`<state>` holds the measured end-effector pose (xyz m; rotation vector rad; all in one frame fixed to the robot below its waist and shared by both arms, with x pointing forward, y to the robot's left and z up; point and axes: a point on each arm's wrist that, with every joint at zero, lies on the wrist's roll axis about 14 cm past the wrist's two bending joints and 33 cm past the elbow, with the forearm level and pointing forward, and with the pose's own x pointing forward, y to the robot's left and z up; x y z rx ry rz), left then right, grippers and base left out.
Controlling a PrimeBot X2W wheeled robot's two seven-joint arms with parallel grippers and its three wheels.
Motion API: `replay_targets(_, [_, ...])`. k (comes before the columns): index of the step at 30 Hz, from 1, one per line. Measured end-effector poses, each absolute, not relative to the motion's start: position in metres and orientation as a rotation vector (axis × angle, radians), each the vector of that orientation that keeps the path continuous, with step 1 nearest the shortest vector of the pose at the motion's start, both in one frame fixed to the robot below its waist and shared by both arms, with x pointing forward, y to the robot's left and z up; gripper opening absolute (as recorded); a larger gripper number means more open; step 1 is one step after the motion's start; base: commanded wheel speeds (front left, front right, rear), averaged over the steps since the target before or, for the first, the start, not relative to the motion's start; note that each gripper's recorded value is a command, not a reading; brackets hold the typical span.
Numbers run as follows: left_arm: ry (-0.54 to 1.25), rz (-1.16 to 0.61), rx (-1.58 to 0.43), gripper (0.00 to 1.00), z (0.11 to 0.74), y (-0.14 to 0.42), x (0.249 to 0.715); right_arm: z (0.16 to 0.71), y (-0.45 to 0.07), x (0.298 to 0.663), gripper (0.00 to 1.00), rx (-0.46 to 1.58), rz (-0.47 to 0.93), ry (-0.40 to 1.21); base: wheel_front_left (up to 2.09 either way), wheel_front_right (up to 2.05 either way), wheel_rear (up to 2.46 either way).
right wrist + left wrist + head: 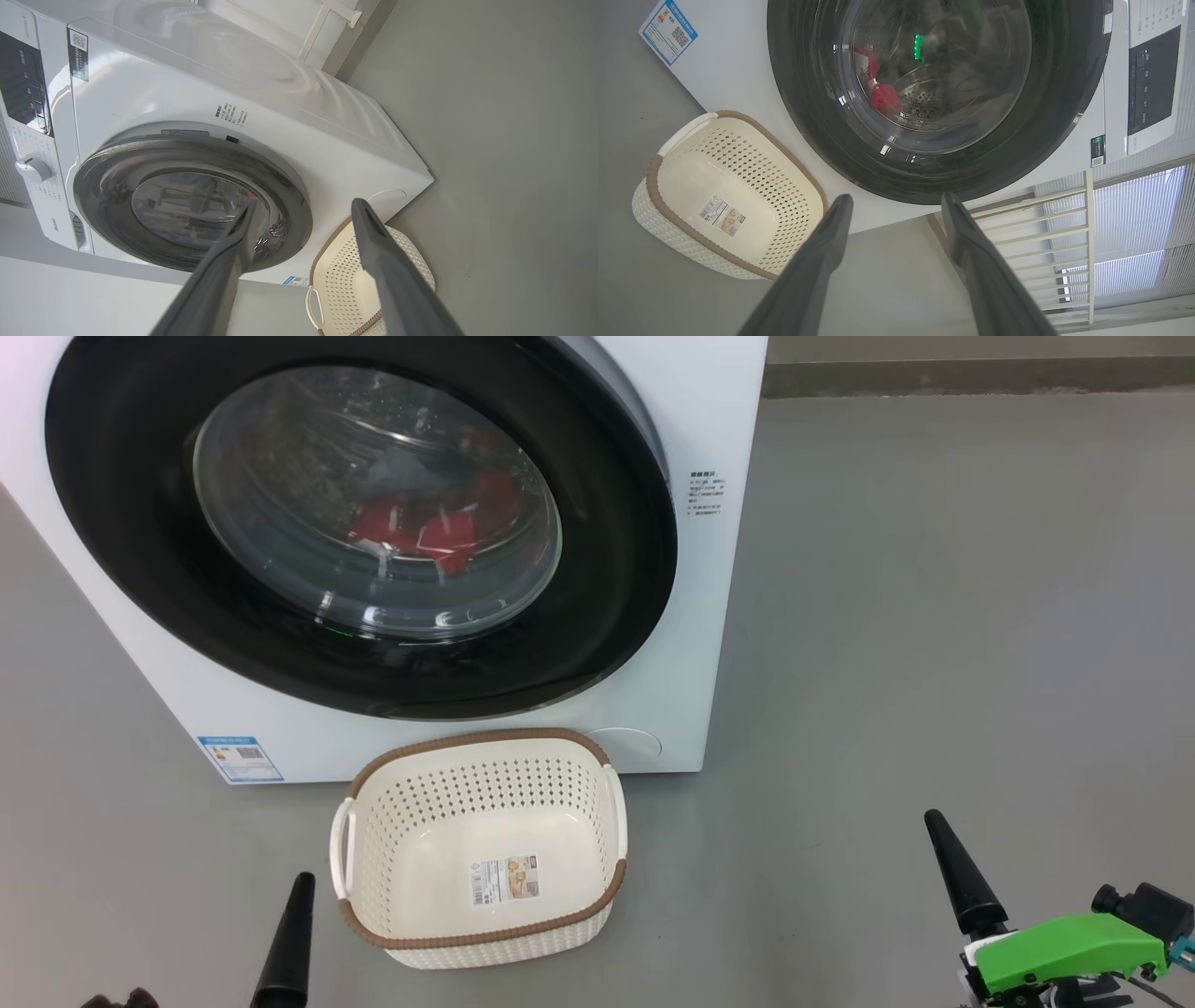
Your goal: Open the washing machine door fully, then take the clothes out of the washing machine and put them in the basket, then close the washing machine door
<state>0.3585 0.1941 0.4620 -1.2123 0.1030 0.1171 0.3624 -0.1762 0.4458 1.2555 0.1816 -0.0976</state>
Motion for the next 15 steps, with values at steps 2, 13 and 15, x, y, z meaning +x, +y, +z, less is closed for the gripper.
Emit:
replay_targets(2, [0.098, 0.112, -1.175, 1.00, 0.4640, 0.1942, 0.3590, 0.4453, -0.1772, 0.3622, 1.00, 1.231, -0.099, 0.181, 0.00, 0.00, 0.00])
replay_targets(13, [0.088, 0.104, -1.011, 1.00, 0.4671, 0.1961, 0.3590, 0.4427, -0.1721, 0.3624, 1.00, 1.092, -0.073, 0.197, 0.00, 0.00, 0.00])
replay_targets(15, [0.083, 0.104, -0.980, 1.00, 0.4680, 0.1966, 0.3591, 0.4425, -0.1713, 0.3624, 1.00, 1.068, -0.068, 0.199, 0.00, 0.00, 0.00])
